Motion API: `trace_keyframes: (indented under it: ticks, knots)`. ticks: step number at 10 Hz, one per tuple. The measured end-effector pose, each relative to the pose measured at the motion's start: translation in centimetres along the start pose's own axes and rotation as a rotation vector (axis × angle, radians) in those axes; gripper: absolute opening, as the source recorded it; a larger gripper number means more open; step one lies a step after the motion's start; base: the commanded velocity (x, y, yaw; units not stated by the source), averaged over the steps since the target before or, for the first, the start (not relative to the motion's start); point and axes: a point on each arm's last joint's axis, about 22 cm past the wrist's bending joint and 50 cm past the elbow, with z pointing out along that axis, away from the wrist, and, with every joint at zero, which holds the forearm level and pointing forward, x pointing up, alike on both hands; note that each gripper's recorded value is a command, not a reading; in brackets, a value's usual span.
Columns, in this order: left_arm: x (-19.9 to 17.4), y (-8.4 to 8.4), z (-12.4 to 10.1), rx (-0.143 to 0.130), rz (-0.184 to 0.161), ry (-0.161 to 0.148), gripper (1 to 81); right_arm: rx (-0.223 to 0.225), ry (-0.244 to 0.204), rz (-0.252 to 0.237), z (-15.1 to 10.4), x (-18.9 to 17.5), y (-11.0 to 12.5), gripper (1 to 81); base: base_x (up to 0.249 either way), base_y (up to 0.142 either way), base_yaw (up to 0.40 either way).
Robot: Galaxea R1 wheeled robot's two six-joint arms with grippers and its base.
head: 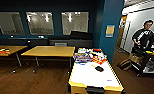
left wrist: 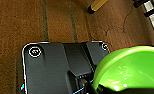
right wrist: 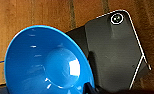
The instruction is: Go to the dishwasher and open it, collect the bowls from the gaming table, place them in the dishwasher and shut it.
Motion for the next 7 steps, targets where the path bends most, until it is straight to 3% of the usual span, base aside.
trace_keyframes:
  ticks: [7]
  knots:
    - [-0.01, 0.19, 0.12, -0.003, 0.000, 0.001, 1.0, -0.001, 0.000, -0.002, -0.01, -0.01, 0.04, 1.0, -0.129, 0.000, 0.000]
